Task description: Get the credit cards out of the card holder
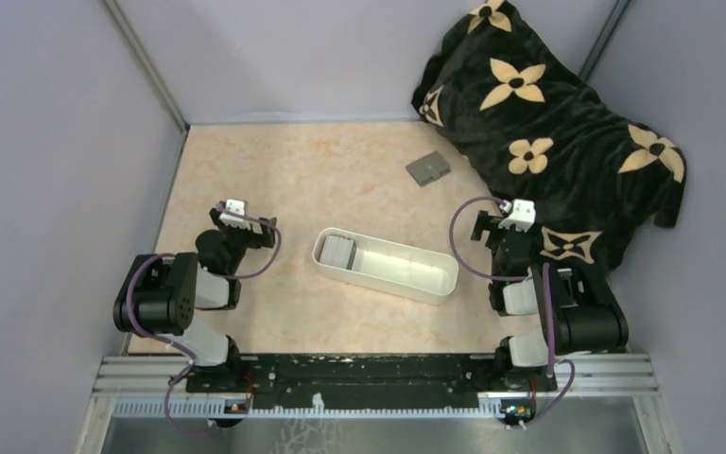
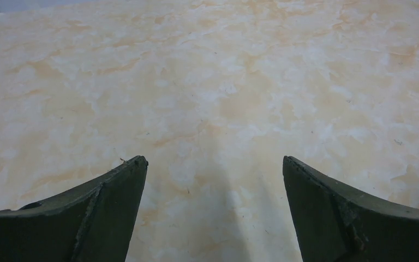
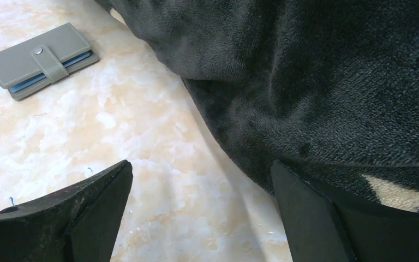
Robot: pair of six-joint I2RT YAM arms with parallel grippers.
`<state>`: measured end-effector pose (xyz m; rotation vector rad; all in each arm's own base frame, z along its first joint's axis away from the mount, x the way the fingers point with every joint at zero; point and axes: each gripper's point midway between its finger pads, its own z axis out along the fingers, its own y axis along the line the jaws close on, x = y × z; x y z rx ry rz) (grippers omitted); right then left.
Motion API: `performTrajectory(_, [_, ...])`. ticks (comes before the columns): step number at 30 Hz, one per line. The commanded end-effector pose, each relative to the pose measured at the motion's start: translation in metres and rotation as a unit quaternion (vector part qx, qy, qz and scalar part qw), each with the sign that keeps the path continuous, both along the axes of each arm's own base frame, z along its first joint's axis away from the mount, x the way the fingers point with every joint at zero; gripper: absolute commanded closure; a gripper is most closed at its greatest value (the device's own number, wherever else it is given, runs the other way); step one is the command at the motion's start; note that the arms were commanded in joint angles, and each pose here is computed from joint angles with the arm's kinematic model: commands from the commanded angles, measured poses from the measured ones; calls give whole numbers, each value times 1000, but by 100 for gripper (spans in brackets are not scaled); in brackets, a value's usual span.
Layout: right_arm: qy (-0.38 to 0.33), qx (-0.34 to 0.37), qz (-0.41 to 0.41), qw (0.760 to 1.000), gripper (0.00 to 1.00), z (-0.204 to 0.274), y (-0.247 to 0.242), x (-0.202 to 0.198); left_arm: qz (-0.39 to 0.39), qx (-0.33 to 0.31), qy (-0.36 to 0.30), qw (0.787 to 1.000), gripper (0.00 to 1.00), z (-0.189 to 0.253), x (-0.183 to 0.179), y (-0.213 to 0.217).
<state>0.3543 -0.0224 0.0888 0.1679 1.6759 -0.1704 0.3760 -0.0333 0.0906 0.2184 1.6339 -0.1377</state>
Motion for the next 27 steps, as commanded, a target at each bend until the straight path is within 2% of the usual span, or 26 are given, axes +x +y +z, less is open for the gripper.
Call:
performTrajectory(1, [-36,6,-1,999,1,18,0,7,-8,4,-6,1000,1,2,2,-3])
performTrajectory(17, [-42,3,-3,999,1,22,-1,5,-6,3,-6,1000,1,3,3,-3])
performTrajectory(20, [-40,-20,6,999,1,37,10,5,19,-3,-5,1000,1,21,9,5])
performTrajectory(23, [-29,-46,42,998,1,60,32,10,1,-15,-8,1000,1,55,7,-4])
performTrajectory(27, [-60,82,59,993,1,100,51,11,-48,-77,-63,994,1,109,-11,-48])
